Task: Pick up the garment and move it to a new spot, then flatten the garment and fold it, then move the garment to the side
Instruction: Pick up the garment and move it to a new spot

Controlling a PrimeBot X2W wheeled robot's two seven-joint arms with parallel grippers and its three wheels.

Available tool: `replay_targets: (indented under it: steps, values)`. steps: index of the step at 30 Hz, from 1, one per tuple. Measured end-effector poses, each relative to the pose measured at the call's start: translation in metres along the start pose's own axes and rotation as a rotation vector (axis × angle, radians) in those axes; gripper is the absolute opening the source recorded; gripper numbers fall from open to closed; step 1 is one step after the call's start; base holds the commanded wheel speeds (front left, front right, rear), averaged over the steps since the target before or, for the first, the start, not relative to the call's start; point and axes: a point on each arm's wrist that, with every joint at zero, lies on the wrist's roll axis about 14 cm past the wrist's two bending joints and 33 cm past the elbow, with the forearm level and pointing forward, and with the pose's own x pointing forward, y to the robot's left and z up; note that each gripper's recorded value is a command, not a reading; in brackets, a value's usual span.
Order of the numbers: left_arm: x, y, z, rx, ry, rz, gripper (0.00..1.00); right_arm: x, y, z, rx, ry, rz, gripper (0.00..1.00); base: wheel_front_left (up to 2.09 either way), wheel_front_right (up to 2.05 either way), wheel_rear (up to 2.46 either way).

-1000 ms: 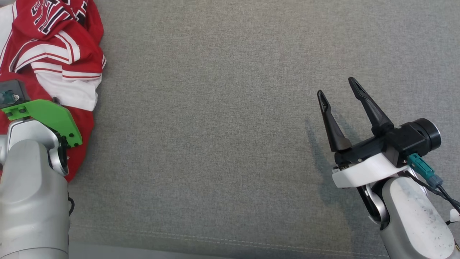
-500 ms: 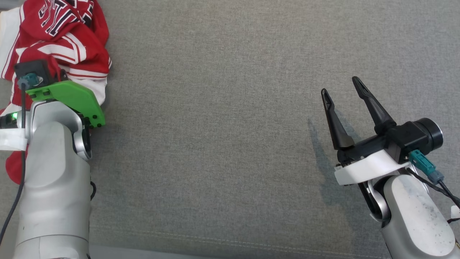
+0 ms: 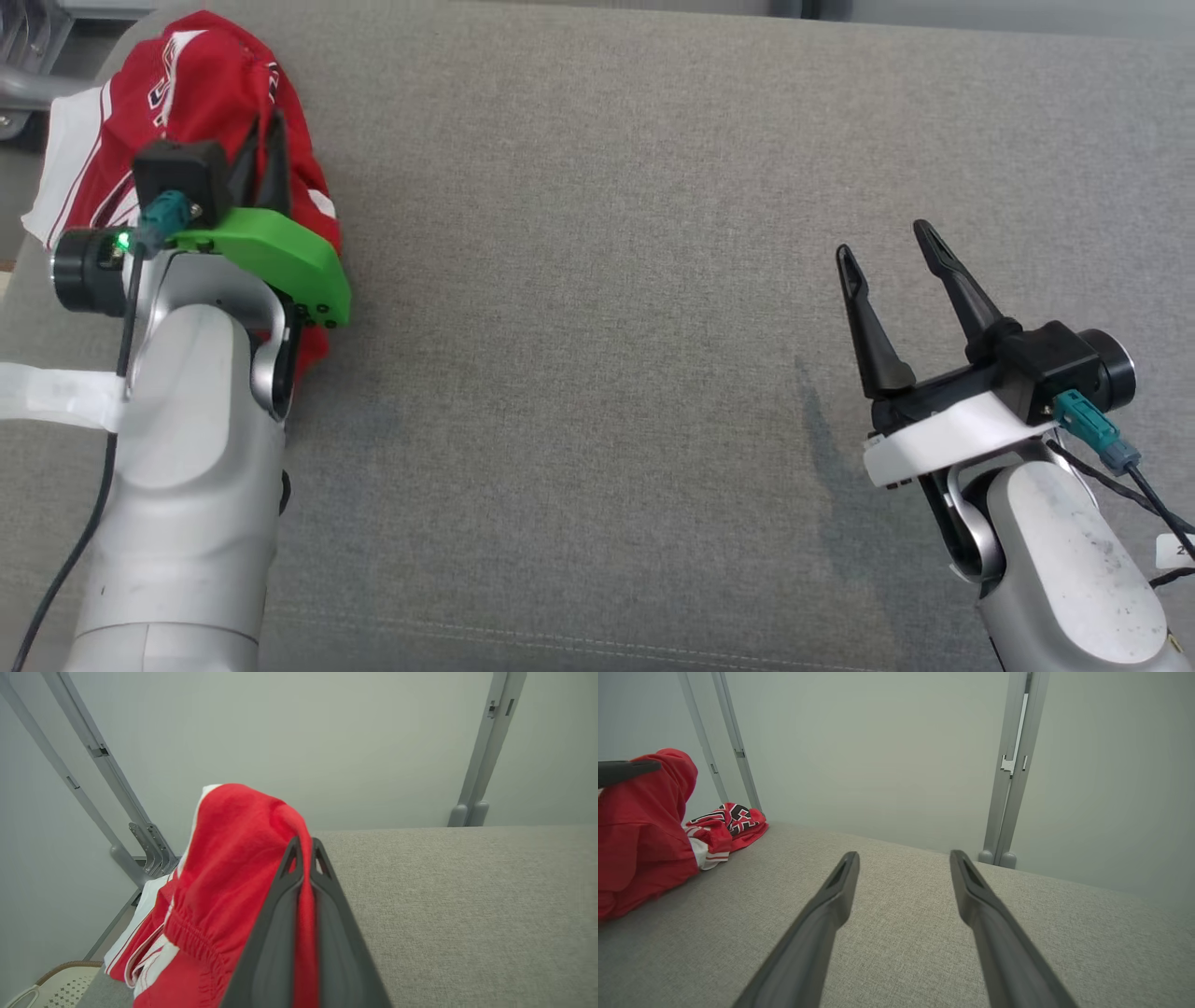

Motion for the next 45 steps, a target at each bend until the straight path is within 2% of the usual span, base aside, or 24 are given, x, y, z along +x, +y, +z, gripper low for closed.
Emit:
replay_targets:
  steps: [7, 16, 22, 28, 32, 39, 40, 41, 42, 45]
  values:
    - [-0.026, -0.051, 0.004, -0.112, -0.035, -0.174, 0.00, -0.015, -0.001, 0.025, 0.011, -0.047, -0.039, 1.00, 0.00, 0.00, 0.00]
    - [-0.054, -0.131, 0.004, -0.232, -0.009, -0.386, 0.00, -0.063, -0.028, 0.032, -0.020, -0.033, -0.179, 1.00, 0.00, 0.00, 0.00]
    - [-0.075, -0.195, 0.005, -0.223, 0.031, -0.571, 0.00, -0.088, -0.039, 0.046, -0.032, -0.062, -0.248, 1.00, 0.00, 0.00, 0.00]
    - [-0.092, -0.246, 0.006, -0.210, 0.066, -0.696, 0.00, -0.112, -0.044, 0.053, -0.034, -0.075, -0.306, 1.00, 0.00, 0.00, 0.00]
    - [-0.094, -0.278, 0.017, -0.198, 0.052, -0.744, 0.00, -0.128, -0.054, 0.059, -0.044, -0.088, -0.358, 1.00, 0.00, 0.00, 0.00]
    - [-0.087, -0.306, 0.025, -0.169, 0.036, -0.756, 0.00, -0.144, -0.059, 0.058, -0.047, -0.078, -0.396, 1.00, 0.00, 0.00, 0.00]
    - [-0.088, -0.311, 0.022, -0.168, 0.045, -0.768, 0.21, -0.146, -0.059, 0.057, -0.048, -0.075, -0.401, 1.00, 0.00, 0.00, 0.00]
    - [-0.091, -0.318, 0.019, -0.165, 0.053, -0.786, 0.70, -0.148, -0.059, 0.057, -0.047, -0.074, -0.403, 1.00, 0.00, 0.00, 0.00]
    - [-0.093, -0.323, 0.017, -0.176, 0.064, -0.801, 1.00, -0.149, -0.060, 0.057, -0.044, -0.073, -0.407, 1.00, 0.00, 0.00, 0.00]
    - [-0.098, -0.340, 0.015, -0.226, 0.092, -0.840, 1.00, -0.156, -0.063, 0.055, -0.041, -0.065, -0.424, 1.00, 0.00, 0.00, 0.00]
